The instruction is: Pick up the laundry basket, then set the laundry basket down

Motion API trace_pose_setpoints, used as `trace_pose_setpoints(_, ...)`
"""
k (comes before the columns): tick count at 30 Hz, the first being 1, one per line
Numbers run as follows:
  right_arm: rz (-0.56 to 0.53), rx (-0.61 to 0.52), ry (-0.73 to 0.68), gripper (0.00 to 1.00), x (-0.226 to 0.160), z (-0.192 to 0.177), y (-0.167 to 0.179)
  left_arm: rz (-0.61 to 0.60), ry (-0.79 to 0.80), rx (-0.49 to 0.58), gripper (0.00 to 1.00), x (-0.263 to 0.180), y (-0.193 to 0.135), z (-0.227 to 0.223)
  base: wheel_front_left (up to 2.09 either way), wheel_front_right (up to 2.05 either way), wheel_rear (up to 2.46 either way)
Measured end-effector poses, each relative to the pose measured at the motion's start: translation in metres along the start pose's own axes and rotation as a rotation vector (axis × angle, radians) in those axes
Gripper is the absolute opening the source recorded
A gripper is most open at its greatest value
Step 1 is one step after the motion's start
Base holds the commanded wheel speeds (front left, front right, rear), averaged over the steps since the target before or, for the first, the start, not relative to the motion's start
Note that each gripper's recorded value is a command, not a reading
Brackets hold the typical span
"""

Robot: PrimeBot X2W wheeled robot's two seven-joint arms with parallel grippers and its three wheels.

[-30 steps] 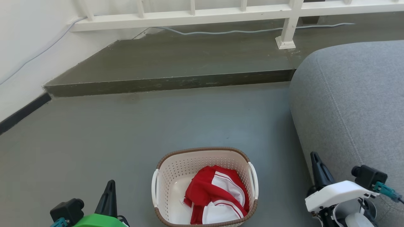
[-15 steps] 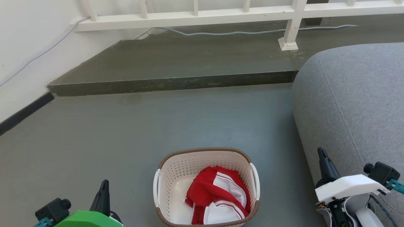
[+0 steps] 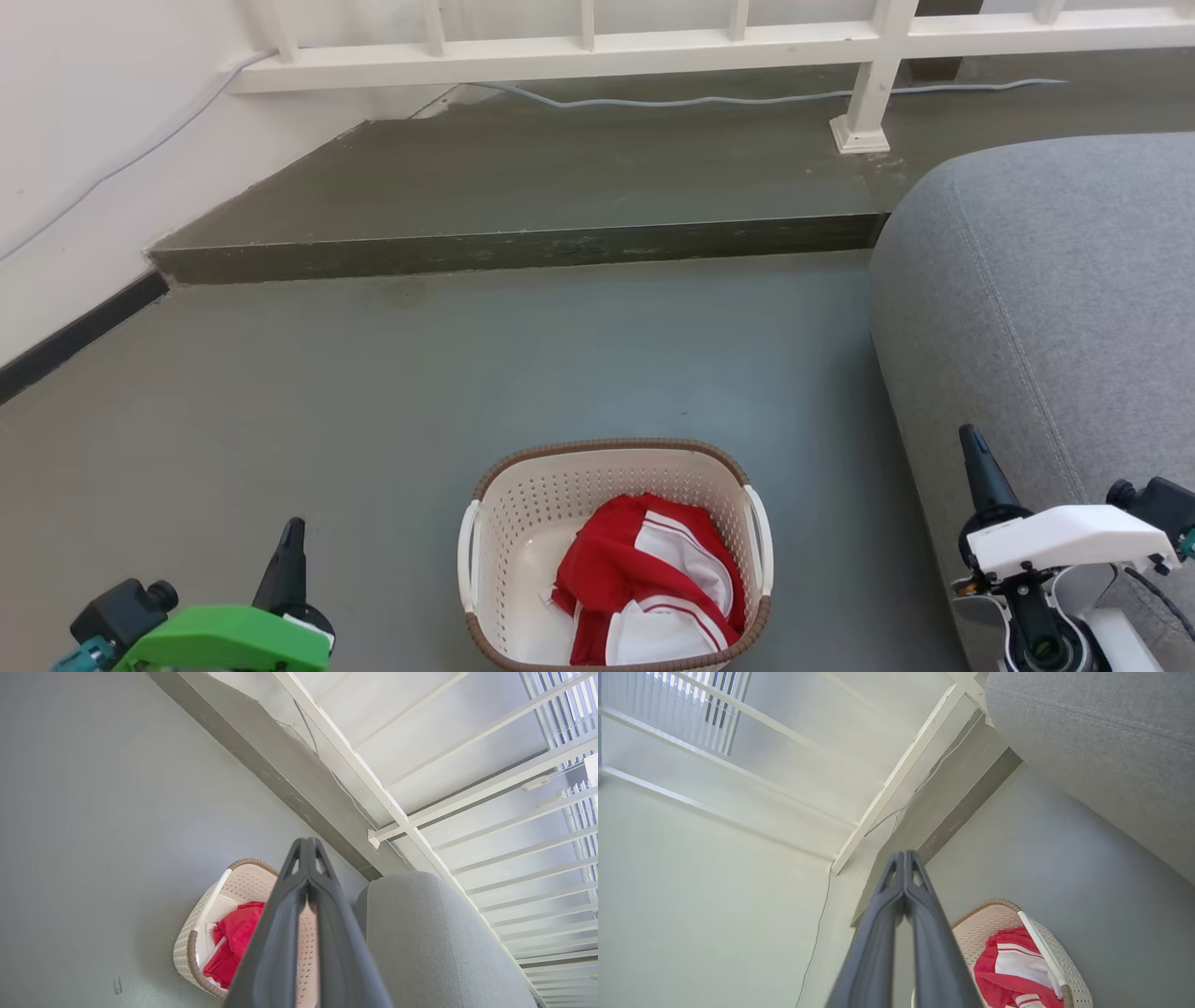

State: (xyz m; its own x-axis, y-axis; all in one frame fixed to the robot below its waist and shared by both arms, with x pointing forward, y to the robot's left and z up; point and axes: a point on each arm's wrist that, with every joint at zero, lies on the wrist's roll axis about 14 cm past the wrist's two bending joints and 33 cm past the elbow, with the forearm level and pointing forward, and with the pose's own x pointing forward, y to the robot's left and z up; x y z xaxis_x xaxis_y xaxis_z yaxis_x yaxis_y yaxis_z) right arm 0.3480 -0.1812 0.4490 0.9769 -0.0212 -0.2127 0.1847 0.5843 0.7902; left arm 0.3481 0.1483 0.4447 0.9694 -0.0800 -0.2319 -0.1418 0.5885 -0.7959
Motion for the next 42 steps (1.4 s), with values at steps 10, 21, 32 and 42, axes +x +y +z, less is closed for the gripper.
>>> trace_pose_setpoints(10, 0.015, 0.139, -0.004, 0.00, 0.005, 0.008, 0.003, -0.012, -0.012, -0.139, 0.00, 0.004, -0.001, 0.011, 0.00, 0.00, 0.00)
trace_pose_setpoints(21, 0.026, 0.296, -0.005, 0.00, 0.009, 0.014, 0.003, -0.027, -0.030, -0.292, 0.00, 0.007, -0.001, 0.022, 0.00, 0.00, 0.00)
trace_pose_setpoints(32, 0.059, 0.451, -0.018, 0.00, 0.013, 0.024, 0.008, -0.063, -0.053, -0.441, 0.00, 0.010, -0.005, 0.035, 0.00, 0.00, 0.00)
trace_pose_setpoints(42, 0.095, 0.588, -0.036, 0.00, 0.017, 0.035, 0.012, -0.092, -0.079, -0.576, 0.00, 0.011, -0.005, 0.048, 0.00, 0.00, 0.00)
